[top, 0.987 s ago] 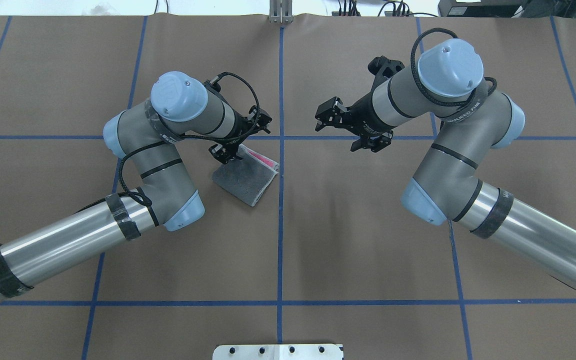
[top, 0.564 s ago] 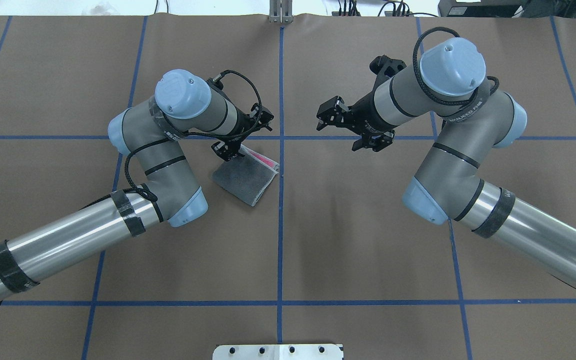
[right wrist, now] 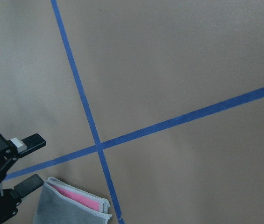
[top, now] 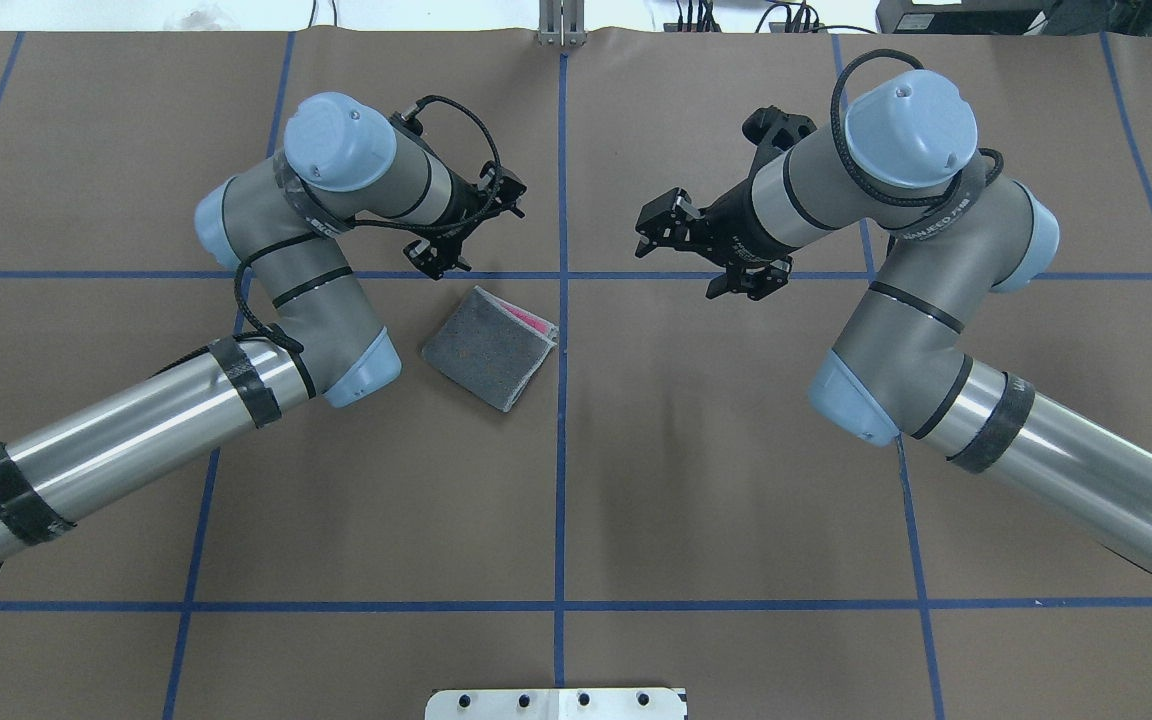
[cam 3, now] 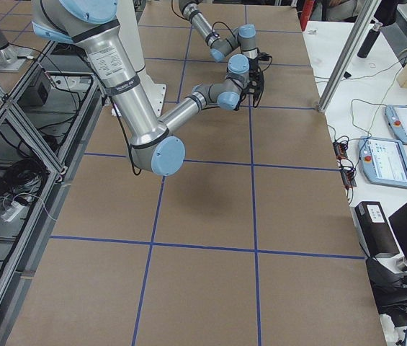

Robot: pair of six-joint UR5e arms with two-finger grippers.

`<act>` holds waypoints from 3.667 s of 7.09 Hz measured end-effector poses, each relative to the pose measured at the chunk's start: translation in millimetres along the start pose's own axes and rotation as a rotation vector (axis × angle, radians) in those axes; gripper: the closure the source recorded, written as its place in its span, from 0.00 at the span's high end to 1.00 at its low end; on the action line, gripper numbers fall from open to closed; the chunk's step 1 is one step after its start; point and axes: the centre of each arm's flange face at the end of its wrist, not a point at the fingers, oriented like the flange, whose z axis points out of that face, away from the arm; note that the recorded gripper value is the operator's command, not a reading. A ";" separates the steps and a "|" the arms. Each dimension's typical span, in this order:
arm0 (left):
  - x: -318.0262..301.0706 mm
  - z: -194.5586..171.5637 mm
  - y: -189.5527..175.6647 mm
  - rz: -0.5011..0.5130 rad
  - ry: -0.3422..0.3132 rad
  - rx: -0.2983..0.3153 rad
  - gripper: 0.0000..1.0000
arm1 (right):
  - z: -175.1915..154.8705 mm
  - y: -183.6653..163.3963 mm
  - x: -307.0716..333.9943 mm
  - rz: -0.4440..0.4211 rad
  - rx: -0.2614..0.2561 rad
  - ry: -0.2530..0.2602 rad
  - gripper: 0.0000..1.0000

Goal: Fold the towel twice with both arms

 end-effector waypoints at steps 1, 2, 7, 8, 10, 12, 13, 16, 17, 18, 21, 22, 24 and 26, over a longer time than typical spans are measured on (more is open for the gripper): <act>5.1 -16.0 -19.6 -0.002 0.004 -0.016 1.00 | -5.1 -9.8 5.8 0.001 0.011 0.006 1.00; 5.5 -44.0 -54.5 -0.009 0.008 -0.040 1.00 | -11.6 -24.5 18.4 -0.018 0.026 0.024 1.00; -154.2 -193.6 -238.1 0.283 -0.010 0.030 1.00 | -52.8 -107.8 112.5 -0.222 0.060 0.266 1.00; -209.0 -213.8 -272.8 0.402 -0.052 0.057 1.00 | -65.1 -123.5 145.2 -0.267 0.060 0.309 1.00; -323.2 -257.3 -326.6 0.615 -0.149 0.085 1.00 | -100.7 -153.9 217.2 -0.355 0.056 0.392 1.00; -403.3 -293.7 -354.4 0.803 -0.241 0.084 1.00 | -146.5 -179.1 281.8 -0.431 0.031 0.484 1.00; -423.0 -303.5 -361.6 0.858 -0.275 0.072 1.00 | -170.1 -187.7 317.9 -0.477 0.007 0.523 1.00; -457.2 -347.5 -388.7 1.023 -0.361 0.025 1.00 | -243.2 -198.0 405.8 -0.481 -0.041 0.486 1.00; -457.7 -364.4 -392.4 1.065 -0.376 0.017 1.00 | -262.1 -197.7 414.8 -0.455 -0.033 0.442 1.00; -450.7 -380.0 -390.8 1.096 -0.385 0.012 1.00 | -271.5 -197.2 418.6 -0.447 -0.023 0.424 1.00; -433.9 -413.5 -382.7 1.151 -0.470 -0.008 1.00 | -284.3 -189.1 436.5 -0.428 -0.009 0.429 1.00; -423.1 -425.9 -371.7 1.144 -0.511 -0.039 1.00 | -287.2 -187.4 442.8 -0.418 -0.012 0.429 1.00; -440.7 -434.3 -347.3 1.101 -0.565 -0.116 1.00 | -298.1 -185.1 467.1 -0.417 -0.050 0.445 1.00; -473.8 -419.1 -354.3 1.089 -0.569 -0.139 1.00 | -326.4 -180.2 497.8 -0.395 -0.102 0.457 1.00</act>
